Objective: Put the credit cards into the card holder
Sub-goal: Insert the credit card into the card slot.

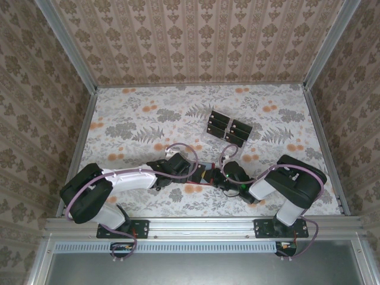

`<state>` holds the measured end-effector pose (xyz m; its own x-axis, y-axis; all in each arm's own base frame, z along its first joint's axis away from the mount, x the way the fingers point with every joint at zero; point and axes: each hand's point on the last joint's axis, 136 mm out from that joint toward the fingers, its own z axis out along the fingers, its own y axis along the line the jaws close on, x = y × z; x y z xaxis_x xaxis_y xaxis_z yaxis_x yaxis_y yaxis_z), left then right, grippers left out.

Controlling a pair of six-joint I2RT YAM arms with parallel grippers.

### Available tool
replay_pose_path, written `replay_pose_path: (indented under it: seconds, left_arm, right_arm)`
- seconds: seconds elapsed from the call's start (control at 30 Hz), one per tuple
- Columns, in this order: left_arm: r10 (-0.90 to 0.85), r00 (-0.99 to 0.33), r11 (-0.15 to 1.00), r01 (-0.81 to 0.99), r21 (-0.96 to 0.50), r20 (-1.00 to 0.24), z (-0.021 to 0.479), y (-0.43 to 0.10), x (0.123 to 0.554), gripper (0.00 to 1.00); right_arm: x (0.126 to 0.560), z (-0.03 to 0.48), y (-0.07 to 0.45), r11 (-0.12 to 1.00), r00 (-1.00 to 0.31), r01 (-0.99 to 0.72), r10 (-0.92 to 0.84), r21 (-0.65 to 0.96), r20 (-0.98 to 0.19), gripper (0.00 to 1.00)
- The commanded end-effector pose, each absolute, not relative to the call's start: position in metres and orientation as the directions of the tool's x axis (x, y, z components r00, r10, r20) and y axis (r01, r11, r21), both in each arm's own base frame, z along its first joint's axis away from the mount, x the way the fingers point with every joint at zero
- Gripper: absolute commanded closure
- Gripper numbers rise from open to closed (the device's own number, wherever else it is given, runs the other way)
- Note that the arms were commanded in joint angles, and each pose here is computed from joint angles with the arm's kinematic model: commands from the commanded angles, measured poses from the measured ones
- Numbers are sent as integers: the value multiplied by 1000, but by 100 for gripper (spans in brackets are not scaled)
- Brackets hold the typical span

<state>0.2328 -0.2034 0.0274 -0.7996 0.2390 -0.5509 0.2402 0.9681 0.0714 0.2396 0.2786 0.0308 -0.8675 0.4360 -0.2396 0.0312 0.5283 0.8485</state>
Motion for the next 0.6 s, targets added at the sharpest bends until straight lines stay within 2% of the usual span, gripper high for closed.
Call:
replay_pose_path:
  seconds: [0.0, 0.57]
  left_arm:
    - [284, -820, 959, 252, 132, -497, 13, -188, 221, 0]
    - [279, -821, 960, 250, 127, -498, 11, -189, 221, 0]
  right_arm:
    - [236, 23, 282, 537, -893, 58, 405, 842, -197, 100]
    - [243, 15, 289, 528, -920, 85, 367, 845, -137, 100]
